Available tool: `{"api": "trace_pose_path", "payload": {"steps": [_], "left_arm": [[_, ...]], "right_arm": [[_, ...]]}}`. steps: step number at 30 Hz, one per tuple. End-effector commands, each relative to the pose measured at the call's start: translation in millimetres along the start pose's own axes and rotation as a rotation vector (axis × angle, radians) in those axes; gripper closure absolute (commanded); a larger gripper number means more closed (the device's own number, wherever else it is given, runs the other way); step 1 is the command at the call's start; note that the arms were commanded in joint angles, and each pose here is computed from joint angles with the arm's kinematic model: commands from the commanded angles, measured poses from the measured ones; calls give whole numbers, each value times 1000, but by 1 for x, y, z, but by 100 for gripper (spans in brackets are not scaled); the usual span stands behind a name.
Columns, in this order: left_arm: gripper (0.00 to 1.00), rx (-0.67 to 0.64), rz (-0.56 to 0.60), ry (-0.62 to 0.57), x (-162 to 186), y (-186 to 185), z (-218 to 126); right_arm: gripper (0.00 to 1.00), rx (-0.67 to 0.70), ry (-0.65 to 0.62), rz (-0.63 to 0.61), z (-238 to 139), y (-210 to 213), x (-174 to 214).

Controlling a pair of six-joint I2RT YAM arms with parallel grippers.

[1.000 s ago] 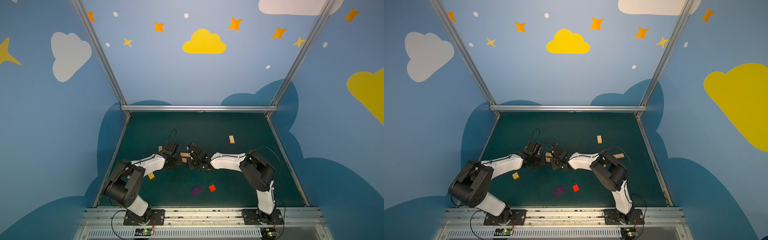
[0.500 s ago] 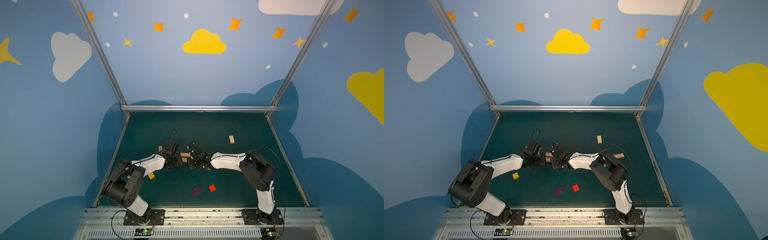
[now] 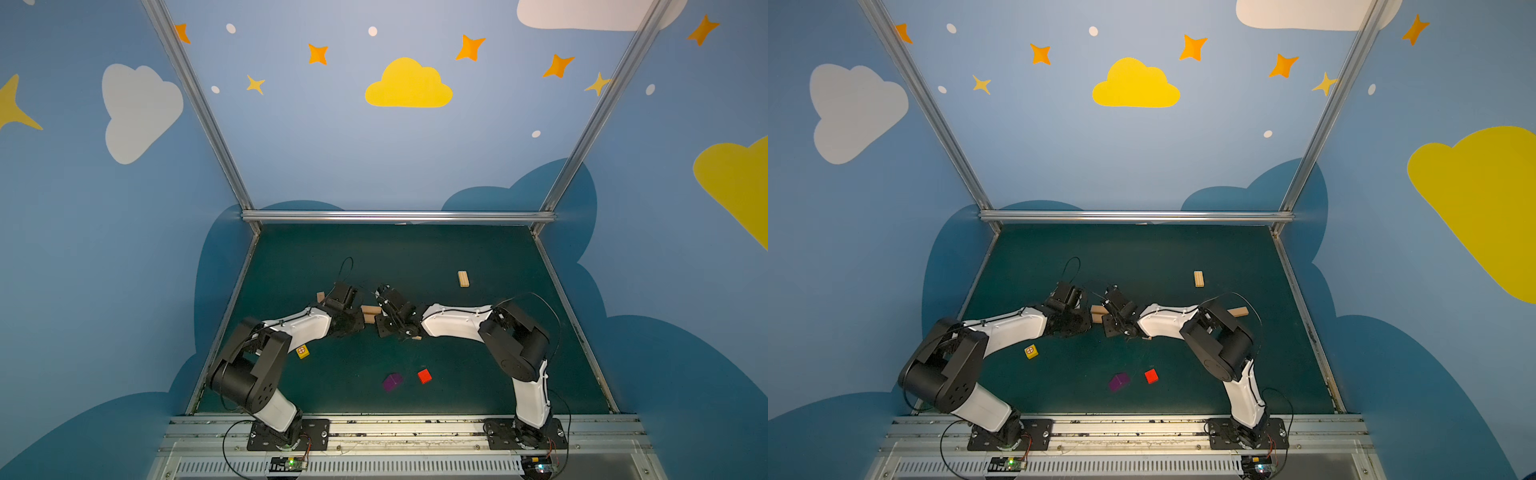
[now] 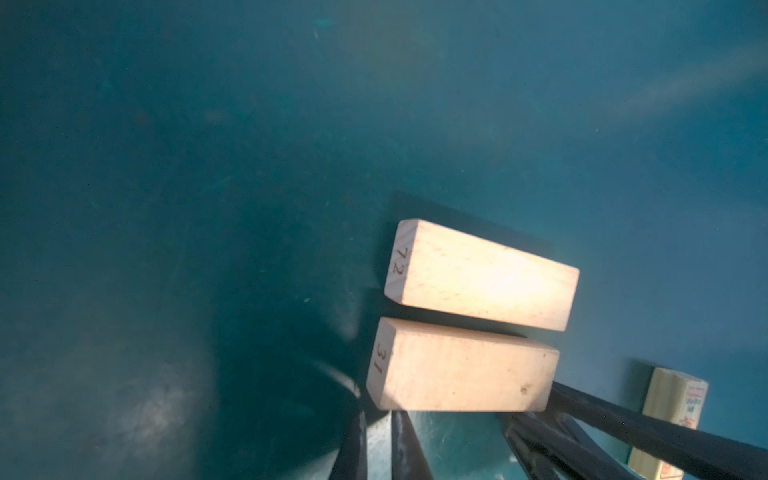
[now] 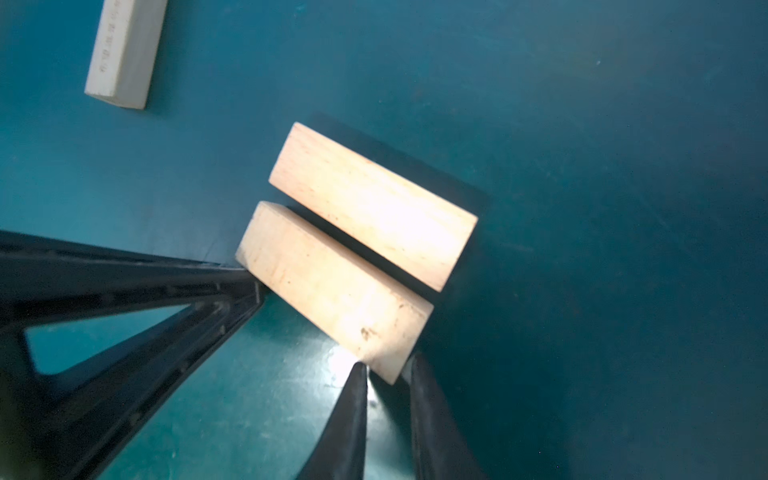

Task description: Build the wood block tower

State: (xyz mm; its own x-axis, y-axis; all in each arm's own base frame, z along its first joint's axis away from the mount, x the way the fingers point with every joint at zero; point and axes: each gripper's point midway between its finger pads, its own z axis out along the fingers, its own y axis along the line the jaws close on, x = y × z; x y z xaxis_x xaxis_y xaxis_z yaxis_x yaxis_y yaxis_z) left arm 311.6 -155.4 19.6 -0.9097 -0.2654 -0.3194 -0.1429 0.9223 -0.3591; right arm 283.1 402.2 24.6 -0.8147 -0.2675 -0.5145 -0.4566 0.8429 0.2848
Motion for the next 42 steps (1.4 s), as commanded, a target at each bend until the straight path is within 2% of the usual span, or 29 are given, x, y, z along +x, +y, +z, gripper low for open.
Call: {"api": "trace_pose_path", "payload": {"steps": [1, 42], "left_arm": [[86, -34, -9, 9, 1, 7, 4], [87, -18, -34, -1, -1, 5, 7]], "right_arm": [[77, 44, 45, 13, 9, -14, 14], [77, 28, 31, 27, 9, -14, 13]]}}
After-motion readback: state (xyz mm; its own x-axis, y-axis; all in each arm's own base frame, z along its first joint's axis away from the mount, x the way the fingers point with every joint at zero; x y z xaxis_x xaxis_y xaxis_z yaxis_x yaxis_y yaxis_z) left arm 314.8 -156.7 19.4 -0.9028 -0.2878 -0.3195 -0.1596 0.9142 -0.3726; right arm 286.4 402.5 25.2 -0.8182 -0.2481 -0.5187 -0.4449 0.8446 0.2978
